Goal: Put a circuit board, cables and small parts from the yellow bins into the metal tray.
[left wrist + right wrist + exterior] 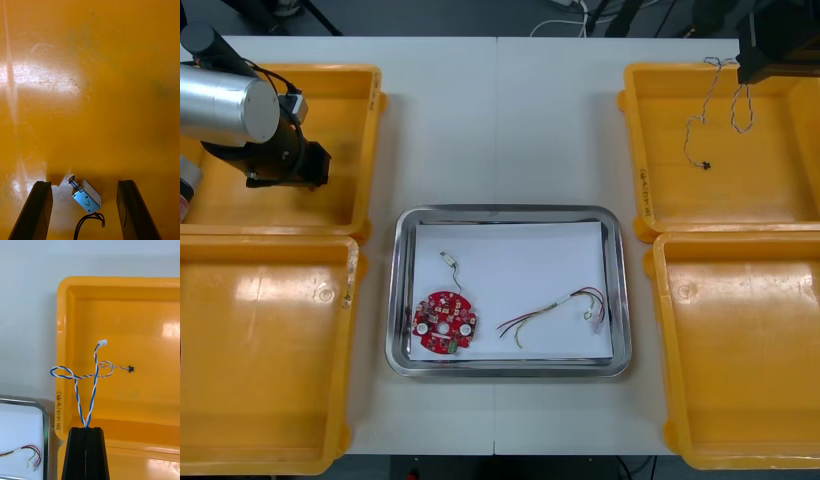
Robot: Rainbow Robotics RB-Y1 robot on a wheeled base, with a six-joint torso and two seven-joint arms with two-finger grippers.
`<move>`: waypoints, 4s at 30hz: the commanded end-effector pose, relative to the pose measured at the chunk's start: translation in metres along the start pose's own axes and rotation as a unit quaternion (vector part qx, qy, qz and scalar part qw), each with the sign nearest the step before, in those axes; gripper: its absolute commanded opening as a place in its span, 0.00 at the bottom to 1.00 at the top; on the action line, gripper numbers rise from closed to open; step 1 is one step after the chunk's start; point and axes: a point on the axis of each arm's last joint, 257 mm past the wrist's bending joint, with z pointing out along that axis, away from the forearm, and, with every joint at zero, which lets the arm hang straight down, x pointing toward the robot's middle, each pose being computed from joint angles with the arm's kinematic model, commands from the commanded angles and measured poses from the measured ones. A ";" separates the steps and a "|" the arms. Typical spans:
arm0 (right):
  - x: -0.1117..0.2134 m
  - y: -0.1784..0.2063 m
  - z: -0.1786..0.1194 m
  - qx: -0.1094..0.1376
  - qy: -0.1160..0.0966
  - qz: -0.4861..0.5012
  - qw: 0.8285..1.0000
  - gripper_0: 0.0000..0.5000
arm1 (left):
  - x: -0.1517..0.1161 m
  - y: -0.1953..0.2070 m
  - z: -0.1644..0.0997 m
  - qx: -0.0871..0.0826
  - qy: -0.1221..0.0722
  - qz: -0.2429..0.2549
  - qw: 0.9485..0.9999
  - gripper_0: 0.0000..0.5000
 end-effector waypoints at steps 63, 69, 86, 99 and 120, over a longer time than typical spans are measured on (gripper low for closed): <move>0.115 0.182 -0.045 -0.117 0.022 -0.408 0.905 0.00 | 0.012 0.020 -0.111 -0.041 0.043 0.056 0.997 0.00; 0.122 0.206 -0.035 -0.123 0.019 -0.423 0.898 0.00 | 0.015 0.014 -0.126 -0.043 0.039 0.051 0.997 0.00; 0.153 0.268 -0.011 -0.128 0.008 -0.467 0.875 0.00 | 0.031 -0.056 -0.141 -0.001 0.015 0.015 1.000 0.00; 0.166 0.212 0.034 -0.060 0.038 -0.498 0.864 0.00 | 0.032 -0.096 -0.142 0.022 -0.001 0.015 1.000 0.00; 0.168 0.174 0.063 -0.016 0.056 -0.512 0.857 0.00 | 0.032 -0.102 -0.141 0.032 -0.002 0.008 0.999 0.00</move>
